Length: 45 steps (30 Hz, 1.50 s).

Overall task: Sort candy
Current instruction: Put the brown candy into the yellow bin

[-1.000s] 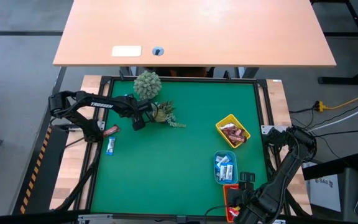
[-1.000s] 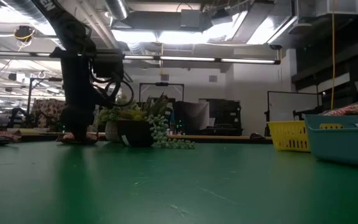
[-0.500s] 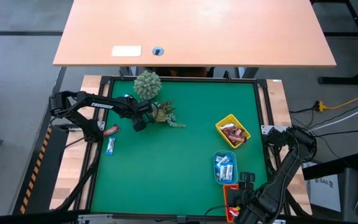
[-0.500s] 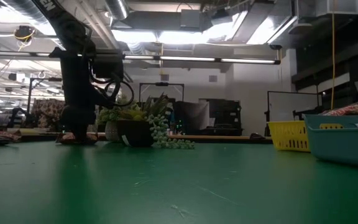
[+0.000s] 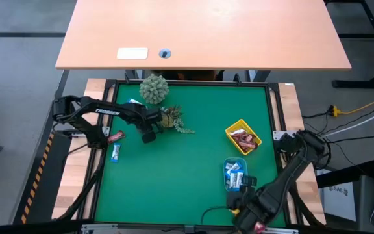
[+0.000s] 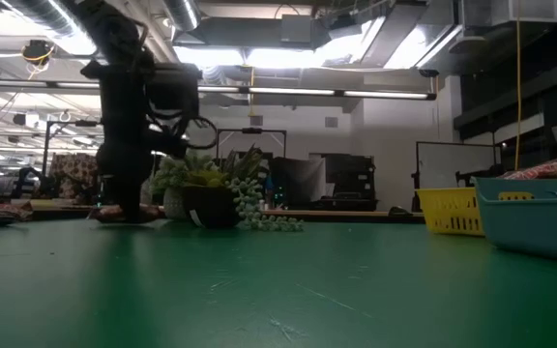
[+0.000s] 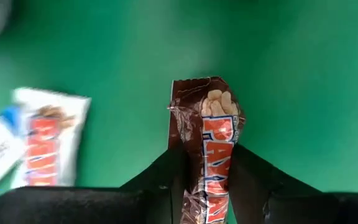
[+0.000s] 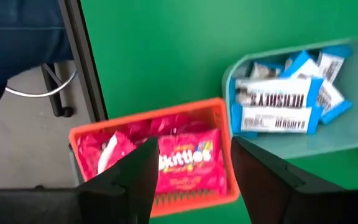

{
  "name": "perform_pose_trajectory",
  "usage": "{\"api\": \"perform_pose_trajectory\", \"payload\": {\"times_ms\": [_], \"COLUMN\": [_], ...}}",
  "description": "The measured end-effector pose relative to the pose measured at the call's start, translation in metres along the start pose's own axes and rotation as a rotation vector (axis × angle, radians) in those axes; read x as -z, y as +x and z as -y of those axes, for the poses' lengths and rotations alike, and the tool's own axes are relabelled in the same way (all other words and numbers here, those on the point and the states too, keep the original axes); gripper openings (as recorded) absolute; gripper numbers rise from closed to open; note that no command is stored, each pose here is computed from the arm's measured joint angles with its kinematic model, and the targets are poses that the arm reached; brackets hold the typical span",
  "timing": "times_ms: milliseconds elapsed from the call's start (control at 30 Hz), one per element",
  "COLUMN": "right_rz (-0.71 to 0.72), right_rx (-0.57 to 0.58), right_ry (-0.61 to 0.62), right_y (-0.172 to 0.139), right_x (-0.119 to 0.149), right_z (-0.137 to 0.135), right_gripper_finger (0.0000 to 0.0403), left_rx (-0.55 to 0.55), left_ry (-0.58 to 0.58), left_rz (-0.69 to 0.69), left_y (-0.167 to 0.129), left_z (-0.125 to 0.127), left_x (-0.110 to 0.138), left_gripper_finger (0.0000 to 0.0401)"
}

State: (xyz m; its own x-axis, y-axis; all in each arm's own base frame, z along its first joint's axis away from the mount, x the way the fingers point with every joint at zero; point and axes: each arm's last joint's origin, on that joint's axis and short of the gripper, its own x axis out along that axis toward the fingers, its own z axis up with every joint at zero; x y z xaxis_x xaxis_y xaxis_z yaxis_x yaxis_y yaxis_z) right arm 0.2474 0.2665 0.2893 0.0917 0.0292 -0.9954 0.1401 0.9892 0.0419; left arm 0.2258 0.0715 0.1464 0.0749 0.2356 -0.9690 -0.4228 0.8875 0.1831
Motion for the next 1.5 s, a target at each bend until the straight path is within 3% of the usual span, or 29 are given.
{"api": "perform_pose_trajectory", "payload": {"times_ms": [233, 600, 900, 1167, 1333, 1500], "right_rz": [0.058, 0.338, 0.493, 0.598, 0.660, 0.677], "right_rx": [-0.021, 0.093, 0.112, 0.155, 0.261, 0.399], "right_ry": [-0.080, -0.272, -0.481, -0.667, -0.849, -0.958], "right_y": [0.001, -0.001, -0.006, -0.011, -0.014, -0.017], "right_x": [-0.022, -0.059, -0.089, -0.111, -0.122, -0.125], "right_z": [0.010, 0.022, 0.030, 0.038, 0.042, 0.043], "right_gripper_finger": [0.0198, 0.0198, 0.0198, 0.0198, 0.0198, 0.0198], "left_rx": [0.205, 0.619, 0.824, 0.964, 1.016, 1.025], "left_ry": [0.011, 0.068, 0.141, 0.188, 0.196, 0.200], "left_rz": [0.004, 0.036, 0.351, 0.680, 0.805, 0.823], "left_y": [-0.010, -0.027, -0.053, -0.083, -0.095, -0.097], "left_z": [0.020, 0.072, 0.118, 0.140, 0.144, 0.146], "left_x": [-0.004, -0.005, -0.018, -0.030, -0.034, -0.033], "left_gripper_finger": [0.0095, 0.0095, 0.0095, 0.0095, 0.0095, 0.0095]}}
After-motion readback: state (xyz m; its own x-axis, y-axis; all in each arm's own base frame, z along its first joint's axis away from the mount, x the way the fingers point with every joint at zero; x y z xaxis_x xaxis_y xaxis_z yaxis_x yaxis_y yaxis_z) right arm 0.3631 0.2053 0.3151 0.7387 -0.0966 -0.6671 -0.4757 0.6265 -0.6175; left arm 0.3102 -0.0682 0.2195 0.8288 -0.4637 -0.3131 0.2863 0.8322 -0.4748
